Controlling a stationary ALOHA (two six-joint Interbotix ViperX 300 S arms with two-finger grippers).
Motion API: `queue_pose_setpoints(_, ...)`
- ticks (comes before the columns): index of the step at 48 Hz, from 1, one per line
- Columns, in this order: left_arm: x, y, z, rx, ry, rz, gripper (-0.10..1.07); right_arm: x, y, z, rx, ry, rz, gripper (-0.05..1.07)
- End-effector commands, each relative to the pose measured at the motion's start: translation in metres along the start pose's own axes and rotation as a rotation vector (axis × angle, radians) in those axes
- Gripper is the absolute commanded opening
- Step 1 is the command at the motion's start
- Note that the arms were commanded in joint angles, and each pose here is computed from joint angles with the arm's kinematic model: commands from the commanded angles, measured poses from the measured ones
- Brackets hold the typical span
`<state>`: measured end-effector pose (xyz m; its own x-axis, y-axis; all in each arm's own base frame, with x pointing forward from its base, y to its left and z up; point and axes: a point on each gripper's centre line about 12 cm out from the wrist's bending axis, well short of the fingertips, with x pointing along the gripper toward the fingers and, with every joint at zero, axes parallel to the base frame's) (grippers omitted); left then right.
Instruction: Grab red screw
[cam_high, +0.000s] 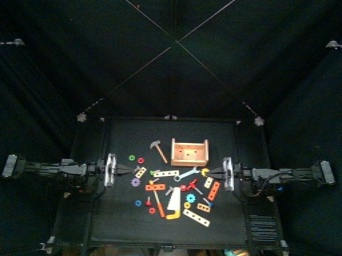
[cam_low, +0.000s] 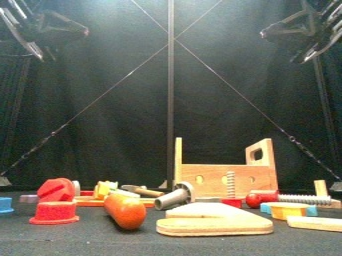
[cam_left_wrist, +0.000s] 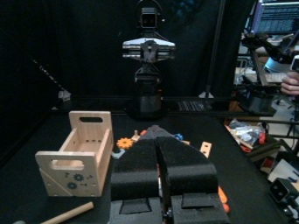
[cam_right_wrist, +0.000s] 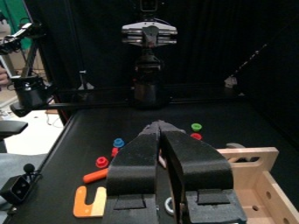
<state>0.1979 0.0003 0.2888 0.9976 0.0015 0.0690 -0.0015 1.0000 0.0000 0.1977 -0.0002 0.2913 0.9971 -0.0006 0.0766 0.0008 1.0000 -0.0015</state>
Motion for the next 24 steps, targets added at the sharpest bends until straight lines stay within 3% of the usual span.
queue_pose_setpoints(1,0.003,-0.002,0.007,0.001,-0.021,-0.008,-0.09,0.008,-0.001,0.007,0.003,-0.003,-0.005,0.0)
queue_pose_setpoints(9,0.001,-0.004,0.001,-0.006,-0.006,-0.017,-0.03,0.029,-0.001,-0.001,0.021,0.086,-0.007,0.02)
queue_pose_setpoints(24,0.001,-0.006,-0.015,-0.054,0.044,-0.023,-0.01,0.065,0.0,-0.035,0.024,0.327,-0.004,0.02)
